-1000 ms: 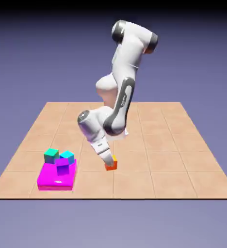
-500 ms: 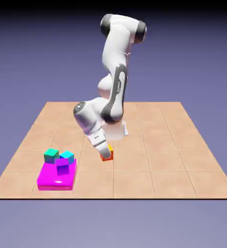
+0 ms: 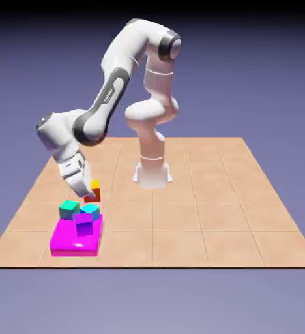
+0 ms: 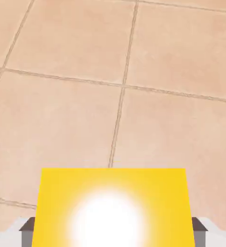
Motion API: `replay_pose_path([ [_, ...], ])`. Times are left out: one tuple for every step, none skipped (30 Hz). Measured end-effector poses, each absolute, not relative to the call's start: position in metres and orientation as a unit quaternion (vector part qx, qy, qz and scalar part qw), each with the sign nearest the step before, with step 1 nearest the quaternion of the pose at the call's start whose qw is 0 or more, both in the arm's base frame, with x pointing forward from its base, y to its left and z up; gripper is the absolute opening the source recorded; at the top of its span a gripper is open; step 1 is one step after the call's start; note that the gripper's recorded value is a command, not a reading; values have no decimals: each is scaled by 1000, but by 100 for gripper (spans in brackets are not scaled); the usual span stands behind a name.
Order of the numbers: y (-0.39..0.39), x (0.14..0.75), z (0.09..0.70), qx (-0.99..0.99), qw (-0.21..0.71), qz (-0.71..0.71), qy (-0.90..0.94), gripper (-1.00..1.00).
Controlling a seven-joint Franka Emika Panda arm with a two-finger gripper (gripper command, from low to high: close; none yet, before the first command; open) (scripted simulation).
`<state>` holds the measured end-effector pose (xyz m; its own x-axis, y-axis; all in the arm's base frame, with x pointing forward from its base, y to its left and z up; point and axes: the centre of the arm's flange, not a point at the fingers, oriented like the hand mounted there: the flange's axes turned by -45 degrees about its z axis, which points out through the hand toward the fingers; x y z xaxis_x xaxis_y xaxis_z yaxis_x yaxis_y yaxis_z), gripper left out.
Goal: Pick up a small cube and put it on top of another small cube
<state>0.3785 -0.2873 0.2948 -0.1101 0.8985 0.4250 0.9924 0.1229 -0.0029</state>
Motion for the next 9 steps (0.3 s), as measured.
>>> replay_pose_path([
  [-287, 379, 295, -647, 164, -143, -731, -100],
  [-282, 380, 283, -646, 163, -144, -732, -100],
  [-278, 380, 270, -645, 162, -144, -732, -100],
  [-274, 379, 256, -645, 162, -144, -732, -100],
  [-270, 378, 242, -646, 163, -144, -732, -100],
  [-266, 376, 230, -647, 163, -143, -731, 100],
  [-266, 376, 230, -647, 162, -144, -731, 100],
  [-266, 376, 230, -647, 162, -144, -731, 100],
  [-270, 378, 244, -646, 162, -145, -732, 100],
])
